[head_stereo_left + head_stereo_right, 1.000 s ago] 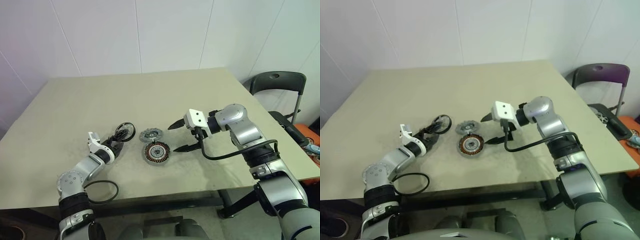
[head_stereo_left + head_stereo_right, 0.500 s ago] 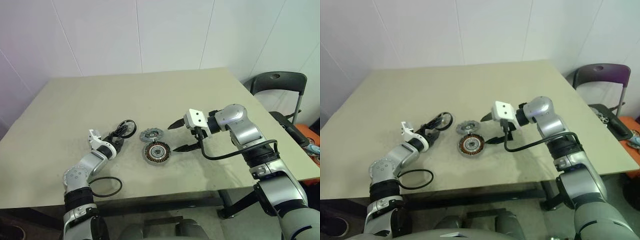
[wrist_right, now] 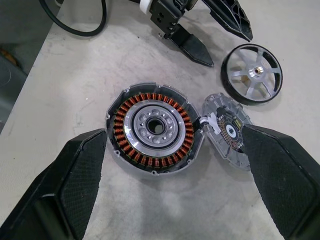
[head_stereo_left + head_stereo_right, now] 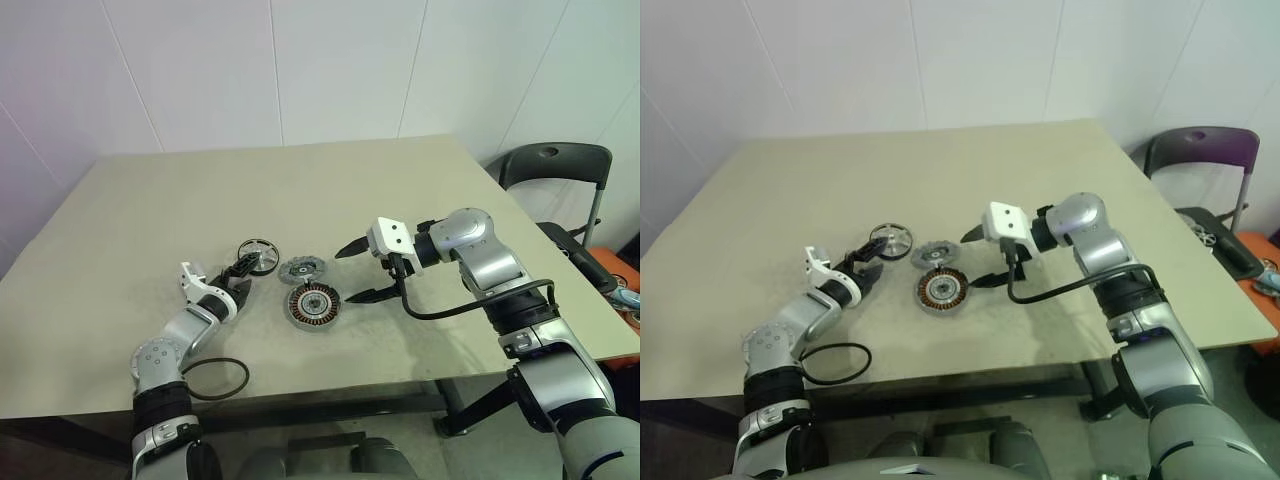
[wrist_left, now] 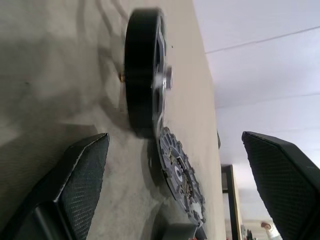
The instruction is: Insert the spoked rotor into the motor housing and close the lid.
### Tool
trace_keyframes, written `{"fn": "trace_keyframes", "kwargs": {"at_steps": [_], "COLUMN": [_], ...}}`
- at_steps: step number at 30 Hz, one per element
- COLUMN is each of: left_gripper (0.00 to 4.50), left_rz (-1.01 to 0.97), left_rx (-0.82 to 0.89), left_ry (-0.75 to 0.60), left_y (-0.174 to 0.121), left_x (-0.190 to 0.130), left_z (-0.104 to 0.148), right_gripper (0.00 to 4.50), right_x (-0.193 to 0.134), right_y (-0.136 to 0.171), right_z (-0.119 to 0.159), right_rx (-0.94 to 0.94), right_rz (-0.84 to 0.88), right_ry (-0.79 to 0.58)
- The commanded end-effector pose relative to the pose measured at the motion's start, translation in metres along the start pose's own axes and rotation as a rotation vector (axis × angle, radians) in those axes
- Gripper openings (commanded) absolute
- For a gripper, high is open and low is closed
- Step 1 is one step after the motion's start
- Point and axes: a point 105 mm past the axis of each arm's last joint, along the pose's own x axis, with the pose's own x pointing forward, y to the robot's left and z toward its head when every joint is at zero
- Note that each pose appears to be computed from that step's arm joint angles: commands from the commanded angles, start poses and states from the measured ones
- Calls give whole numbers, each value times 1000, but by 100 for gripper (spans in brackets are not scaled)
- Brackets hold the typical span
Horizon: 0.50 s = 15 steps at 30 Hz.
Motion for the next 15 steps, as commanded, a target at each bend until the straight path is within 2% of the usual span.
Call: {"fn": "trace_keyframes", "kwargs": {"at_steps": [1, 15], "left_gripper": [450, 450], "left_rz": [-27, -27], "left_rx": [-26, -19], "left_ry": [-38, -25], "left_y": [-7, -4], "left_x": [8, 22], "left_z": [11, 11], "right_gripper": [447, 447], "right_x": [-3, -12], "right_y": [-7, -5], "right_z": [15, 14], "right_rx": [-53, -43], "right_rz": [-16, -36], "right_ry": [-20, -7]}}
